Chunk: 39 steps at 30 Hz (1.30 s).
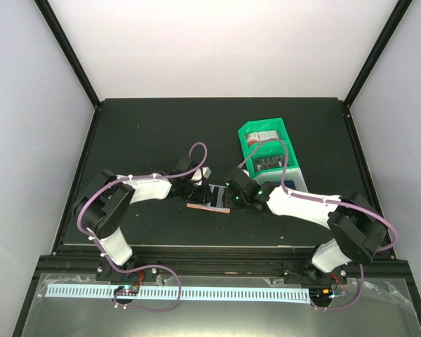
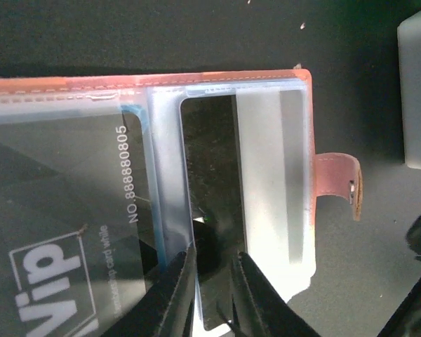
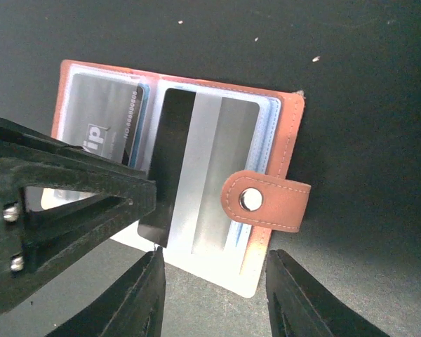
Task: Put the credit cards into the card holder
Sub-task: Insert the credit card into the card holder.
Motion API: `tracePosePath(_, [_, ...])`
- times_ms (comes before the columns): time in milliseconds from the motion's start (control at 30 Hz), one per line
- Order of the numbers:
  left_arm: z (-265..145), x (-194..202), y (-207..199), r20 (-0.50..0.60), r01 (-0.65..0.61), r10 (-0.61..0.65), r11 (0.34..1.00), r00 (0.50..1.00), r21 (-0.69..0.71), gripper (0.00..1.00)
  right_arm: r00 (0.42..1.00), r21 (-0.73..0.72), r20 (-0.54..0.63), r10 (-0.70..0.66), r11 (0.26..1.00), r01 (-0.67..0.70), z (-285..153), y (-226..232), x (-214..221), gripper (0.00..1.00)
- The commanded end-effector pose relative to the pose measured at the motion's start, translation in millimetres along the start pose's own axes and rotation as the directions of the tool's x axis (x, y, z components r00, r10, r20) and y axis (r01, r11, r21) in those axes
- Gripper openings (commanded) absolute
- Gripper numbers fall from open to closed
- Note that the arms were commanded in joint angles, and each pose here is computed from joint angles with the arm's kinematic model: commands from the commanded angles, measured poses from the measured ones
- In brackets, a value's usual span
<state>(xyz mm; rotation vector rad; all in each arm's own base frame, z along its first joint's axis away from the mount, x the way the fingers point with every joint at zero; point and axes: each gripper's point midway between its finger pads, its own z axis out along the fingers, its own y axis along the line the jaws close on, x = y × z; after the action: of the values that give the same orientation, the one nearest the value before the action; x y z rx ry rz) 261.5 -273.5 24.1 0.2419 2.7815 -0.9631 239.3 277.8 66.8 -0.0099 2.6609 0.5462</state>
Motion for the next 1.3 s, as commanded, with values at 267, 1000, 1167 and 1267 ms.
tracePosePath(267, [-2.1, -0.8, 0.0, 0.007, -0.062, 0.063, 0.994, 0.998, -0.087, 0.17, 1.000, -0.037, -0.020, -0.001, 0.999, 0.000, 8.5, 6.3, 5.6, 0.42])
tracePosePath(1000, [16.1, 28.7, 38.7, -0.058, -0.021, 0.011, 0.985, 0.998, -0.174, 0.02, 0.995, -0.081, -0.033, 0.096, 0.992, -0.099, 21.0, 7.1, 13.7, 0.32])
tracePosePath(1167, [18.8, 33.7, 46.5, -0.068, -0.012, -0.002, 0.981, 0.998, -0.195, 0.02, 0.994, -0.066, -0.041, 0.103, 0.992, -0.105, 27.3, 5.2, 15.0, 0.34])
tracePosePath(1267, [21.4, 35.4, 48.2, -0.077, -0.009, -0.006, 0.980, 0.997, -0.198, 0.02, 0.994, -0.070, -0.049, 0.095, 0.993, -0.099, 30.7, 7.5, 15.5, 0.34])
